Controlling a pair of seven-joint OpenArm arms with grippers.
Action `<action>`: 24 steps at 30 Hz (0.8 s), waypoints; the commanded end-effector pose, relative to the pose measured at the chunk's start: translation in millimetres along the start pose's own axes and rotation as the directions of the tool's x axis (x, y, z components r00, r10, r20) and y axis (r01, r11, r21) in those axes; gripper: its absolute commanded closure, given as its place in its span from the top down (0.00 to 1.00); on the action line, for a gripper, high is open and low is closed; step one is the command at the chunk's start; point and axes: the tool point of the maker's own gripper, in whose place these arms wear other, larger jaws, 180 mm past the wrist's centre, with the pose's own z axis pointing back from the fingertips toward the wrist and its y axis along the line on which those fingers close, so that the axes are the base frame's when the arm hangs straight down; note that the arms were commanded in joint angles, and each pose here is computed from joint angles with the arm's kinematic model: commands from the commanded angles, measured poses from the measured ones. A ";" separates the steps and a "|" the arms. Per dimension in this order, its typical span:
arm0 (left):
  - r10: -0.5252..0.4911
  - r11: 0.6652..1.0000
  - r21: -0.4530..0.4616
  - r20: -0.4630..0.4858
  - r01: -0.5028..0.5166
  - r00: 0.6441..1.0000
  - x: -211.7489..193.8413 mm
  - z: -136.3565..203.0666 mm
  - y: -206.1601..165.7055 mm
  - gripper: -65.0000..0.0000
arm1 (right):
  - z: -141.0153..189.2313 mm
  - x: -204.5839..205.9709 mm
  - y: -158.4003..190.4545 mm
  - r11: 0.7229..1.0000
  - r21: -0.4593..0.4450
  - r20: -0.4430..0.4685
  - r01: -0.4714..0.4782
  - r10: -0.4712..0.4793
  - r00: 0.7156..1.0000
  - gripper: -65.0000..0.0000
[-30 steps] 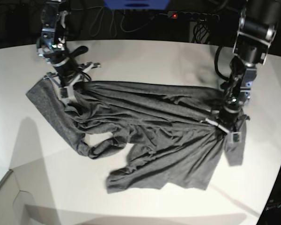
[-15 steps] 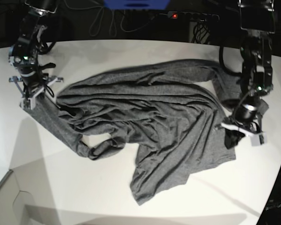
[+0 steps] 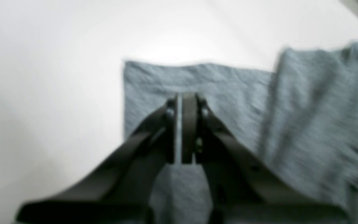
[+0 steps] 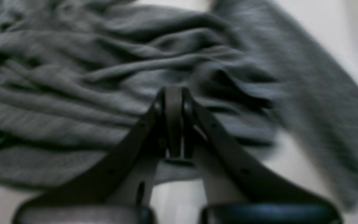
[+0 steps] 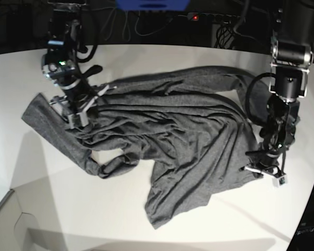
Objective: Layout the t-shirt on the table in an organized manner, then fold the t-shirt properly
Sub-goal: 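Stretch the shirt between both grippers, pulling them apart, then lay the shirt down and spread it flat with both grippers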
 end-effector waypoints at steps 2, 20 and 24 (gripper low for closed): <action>-0.027 0.999 0.023 0.057 0.026 0.998 13.7 -4.2 7.6 0.04 | -8.4 7.3 -2.5 1.000 0.003 0.016 0.000 0.000 1.000 0.00; -0.097 0.982 0.162 -0.037 0.102 0.995 -43.7 45.4 118.3 0.04 | 12.2 -58.2 -117.7 0.963 -0.246 -0.110 0.107 -0.138 0.984 0.00; -0.053 0.996 0.074 0.034 0.051 0.998 -20.8 73.6 107.5 0.04 | 27.3 -59.8 -144.0 0.937 -0.318 -0.085 0.142 -0.178 0.980 0.00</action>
